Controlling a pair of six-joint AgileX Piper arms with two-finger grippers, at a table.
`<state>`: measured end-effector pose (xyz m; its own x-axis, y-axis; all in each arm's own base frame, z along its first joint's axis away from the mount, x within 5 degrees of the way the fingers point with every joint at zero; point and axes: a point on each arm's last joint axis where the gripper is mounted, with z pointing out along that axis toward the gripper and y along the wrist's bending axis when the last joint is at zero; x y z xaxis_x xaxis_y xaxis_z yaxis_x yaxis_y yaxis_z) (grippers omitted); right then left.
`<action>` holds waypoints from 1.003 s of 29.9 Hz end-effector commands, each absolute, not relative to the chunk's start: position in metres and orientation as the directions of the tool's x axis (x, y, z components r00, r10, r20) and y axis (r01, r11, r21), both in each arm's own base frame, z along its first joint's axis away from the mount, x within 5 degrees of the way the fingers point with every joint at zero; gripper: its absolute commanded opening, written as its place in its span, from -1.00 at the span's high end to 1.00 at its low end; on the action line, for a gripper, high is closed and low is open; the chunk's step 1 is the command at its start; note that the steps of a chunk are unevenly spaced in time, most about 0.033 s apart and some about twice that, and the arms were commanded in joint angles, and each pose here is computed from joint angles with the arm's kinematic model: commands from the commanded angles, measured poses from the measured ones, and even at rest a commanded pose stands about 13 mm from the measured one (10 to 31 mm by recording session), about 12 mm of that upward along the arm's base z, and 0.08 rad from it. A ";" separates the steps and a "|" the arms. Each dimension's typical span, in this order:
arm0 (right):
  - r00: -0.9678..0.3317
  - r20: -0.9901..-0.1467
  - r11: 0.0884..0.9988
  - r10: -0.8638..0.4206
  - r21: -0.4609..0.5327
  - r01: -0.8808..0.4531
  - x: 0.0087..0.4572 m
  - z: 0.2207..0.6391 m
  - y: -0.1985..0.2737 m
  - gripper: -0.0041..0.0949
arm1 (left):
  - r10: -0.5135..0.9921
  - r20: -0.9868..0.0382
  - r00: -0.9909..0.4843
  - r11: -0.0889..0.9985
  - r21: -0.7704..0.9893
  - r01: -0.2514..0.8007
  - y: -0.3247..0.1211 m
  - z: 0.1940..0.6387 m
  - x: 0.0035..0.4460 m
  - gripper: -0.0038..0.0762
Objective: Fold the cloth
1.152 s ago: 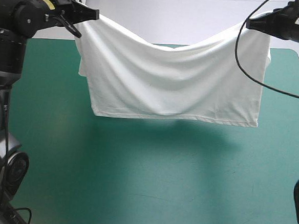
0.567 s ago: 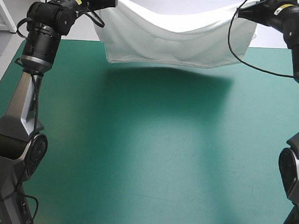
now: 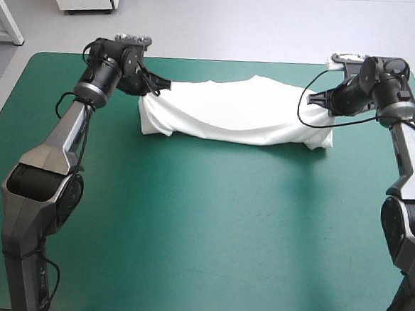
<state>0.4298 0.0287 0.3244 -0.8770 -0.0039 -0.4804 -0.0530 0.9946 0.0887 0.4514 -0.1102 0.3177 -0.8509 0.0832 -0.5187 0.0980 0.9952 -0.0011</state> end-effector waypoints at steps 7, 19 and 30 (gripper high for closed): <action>-0.922 -0.388 0.990 -0.006 0.128 -0.060 0.378 0.298 0.032 0.94 | 0.060 -0.511 -0.857 0.995 -0.041 0.094 -0.094 0.295 0.369 0.93; -0.975 -0.206 0.984 -0.081 0.141 -0.112 0.279 0.251 0.046 0.94 | 0.099 -0.310 -0.946 0.989 -0.075 0.128 -0.079 0.245 0.285 0.93; -0.986 -0.145 0.984 -0.086 0.145 -0.107 0.226 0.246 0.040 0.94 | 0.109 -0.280 -0.954 0.984 -0.109 0.144 -0.064 0.236 0.216 0.93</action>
<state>0.2345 0.0404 0.2320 -0.9922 -0.0801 -0.0959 -0.0930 0.9861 0.1378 0.2219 -0.0633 0.2234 -0.9688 0.1139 -0.2203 0.1357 0.9870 -0.0865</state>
